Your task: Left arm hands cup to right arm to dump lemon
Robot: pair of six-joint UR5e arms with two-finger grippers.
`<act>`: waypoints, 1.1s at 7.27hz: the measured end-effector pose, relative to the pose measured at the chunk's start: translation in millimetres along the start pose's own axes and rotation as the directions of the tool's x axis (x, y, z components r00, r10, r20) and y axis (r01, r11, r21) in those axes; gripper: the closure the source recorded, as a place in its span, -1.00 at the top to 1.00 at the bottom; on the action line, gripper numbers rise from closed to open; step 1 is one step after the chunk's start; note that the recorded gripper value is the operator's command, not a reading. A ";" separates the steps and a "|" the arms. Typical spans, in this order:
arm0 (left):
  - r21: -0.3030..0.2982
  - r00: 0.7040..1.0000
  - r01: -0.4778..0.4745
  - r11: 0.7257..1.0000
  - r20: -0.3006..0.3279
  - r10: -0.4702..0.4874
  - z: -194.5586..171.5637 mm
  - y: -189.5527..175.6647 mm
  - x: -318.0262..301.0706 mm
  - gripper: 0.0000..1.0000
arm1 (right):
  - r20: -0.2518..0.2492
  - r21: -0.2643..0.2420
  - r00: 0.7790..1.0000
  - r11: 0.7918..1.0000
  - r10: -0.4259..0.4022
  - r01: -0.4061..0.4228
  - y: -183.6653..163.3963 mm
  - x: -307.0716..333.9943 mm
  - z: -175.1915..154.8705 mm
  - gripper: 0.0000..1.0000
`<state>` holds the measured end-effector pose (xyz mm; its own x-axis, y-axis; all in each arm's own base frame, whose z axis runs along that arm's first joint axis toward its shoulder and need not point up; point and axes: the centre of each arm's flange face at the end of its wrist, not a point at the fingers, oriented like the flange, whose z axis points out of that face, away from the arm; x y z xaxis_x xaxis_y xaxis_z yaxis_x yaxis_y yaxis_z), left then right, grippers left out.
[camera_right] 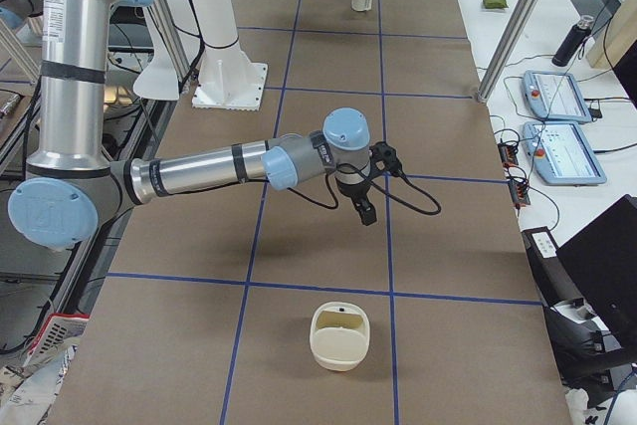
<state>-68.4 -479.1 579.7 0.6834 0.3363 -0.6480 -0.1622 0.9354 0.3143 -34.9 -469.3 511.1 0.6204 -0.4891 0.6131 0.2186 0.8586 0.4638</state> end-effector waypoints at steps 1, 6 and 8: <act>-0.004 0.998 -0.016 1.000 -0.056 0.015 10.7 -4.7 11.0 1.00 | 0.028 0.000 1.000 1.000 -0.003 0.003 -30.0 -29.5 13.4 1.00; -0.026 0.980 0.103 0.994 -0.167 -0.106 98.6 -53.6 64.8 1.00 | 0.090 0.018 0.994 0.998 0.062 -0.064 -119.0 -156.6 51.0 0.99; -0.010 0.974 0.185 0.983 -0.131 -0.185 135.1 -61.1 78.3 0.97 | 0.073 0.024 0.996 0.998 0.058 -0.060 -127.9 -177.8 60.9 0.99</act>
<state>91.2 -524.8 603.5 0.6023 0.1688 -0.7802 -0.0399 0.9825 0.1818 -219.0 -501.5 381.8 0.5753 -0.4481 0.6843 0.1629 0.8826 0.4409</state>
